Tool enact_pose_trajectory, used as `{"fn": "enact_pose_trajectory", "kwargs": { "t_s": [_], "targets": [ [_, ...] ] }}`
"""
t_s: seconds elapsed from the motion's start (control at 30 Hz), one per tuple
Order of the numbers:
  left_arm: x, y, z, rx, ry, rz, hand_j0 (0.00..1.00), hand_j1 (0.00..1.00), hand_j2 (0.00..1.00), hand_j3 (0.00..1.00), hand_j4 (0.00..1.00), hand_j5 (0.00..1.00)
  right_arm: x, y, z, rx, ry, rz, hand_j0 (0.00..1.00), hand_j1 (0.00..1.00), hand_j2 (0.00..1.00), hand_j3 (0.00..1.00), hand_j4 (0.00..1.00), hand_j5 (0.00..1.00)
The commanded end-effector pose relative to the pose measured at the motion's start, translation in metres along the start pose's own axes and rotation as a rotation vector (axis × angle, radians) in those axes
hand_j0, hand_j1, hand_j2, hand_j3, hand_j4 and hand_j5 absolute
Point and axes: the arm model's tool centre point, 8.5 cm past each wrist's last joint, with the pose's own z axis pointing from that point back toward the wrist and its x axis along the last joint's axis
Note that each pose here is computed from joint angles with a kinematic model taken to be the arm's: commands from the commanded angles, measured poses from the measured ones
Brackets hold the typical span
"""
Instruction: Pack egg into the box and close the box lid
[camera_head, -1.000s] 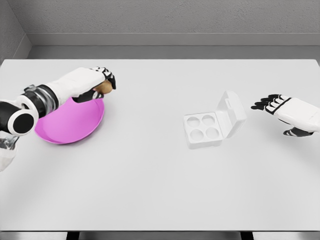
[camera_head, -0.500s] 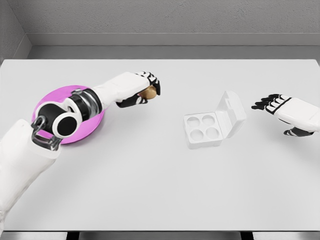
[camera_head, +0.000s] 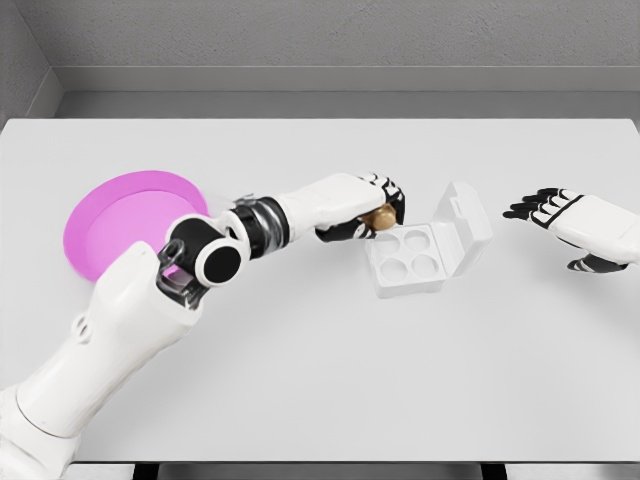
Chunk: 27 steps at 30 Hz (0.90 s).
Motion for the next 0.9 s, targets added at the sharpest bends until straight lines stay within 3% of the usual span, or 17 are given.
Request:
{"fn": "enact_pose_trajectory", "kwargs": {
  "t_s": [0.0,0.13,0.4,0.57,0.7,0.77,0.87],
  "targets": [
    [0.009,-0.008,-0.010,-0.020,-0.023,0.009,0.21,0.21,0.21,0.21,0.21,0.21,0.000,-0.001,0.000,-0.004,0.001,-0.004,1.00,1.00,1.00,1.00,1.00,1.00],
    [0.018,-0.014,-0.023,-0.037,-0.041,0.026,0.21,0.21,0.21,0.21,0.21,0.21,-0.001,-0.001,0.001,-0.003,0.001,-0.003,1.00,1.00,1.00,1.00,1.00,1.00],
    [0.006,-0.024,-0.035,-0.071,-0.008,0.061,0.21,0.21,0.21,0.21,0.21,0.21,-0.001,-0.001,0.001,-0.002,0.002,-0.004,1.00,1.00,1.00,1.00,1.00,1.00],
    [0.011,-0.024,-0.038,-0.070,-0.017,0.068,0.23,0.23,0.23,0.23,0.23,0.23,-0.001,-0.001,0.001,-0.002,0.002,-0.004,1.00,1.00,1.00,1.00,1.00,1.00],
    [0.011,-0.024,-0.038,-0.070,-0.018,0.068,0.34,0.34,0.34,0.34,0.34,0.34,-0.001,-0.001,0.001,-0.002,0.002,-0.004,1.00,1.00,1.00,1.00,1.00,1.00],
    [0.011,-0.025,-0.038,-0.071,-0.018,0.066,0.45,0.45,0.45,0.45,0.45,0.45,-0.001,-0.001,0.001,-0.002,0.002,-0.004,1.00,1.00,1.00,1.00,1.00,1.00],
    [0.012,-0.025,-0.038,-0.069,-0.021,0.069,0.49,0.49,0.49,0.49,0.49,0.49,-0.001,-0.001,0.001,-0.002,0.002,-0.004,1.00,1.00,1.00,1.00,1.00,1.00]
  ]
}}
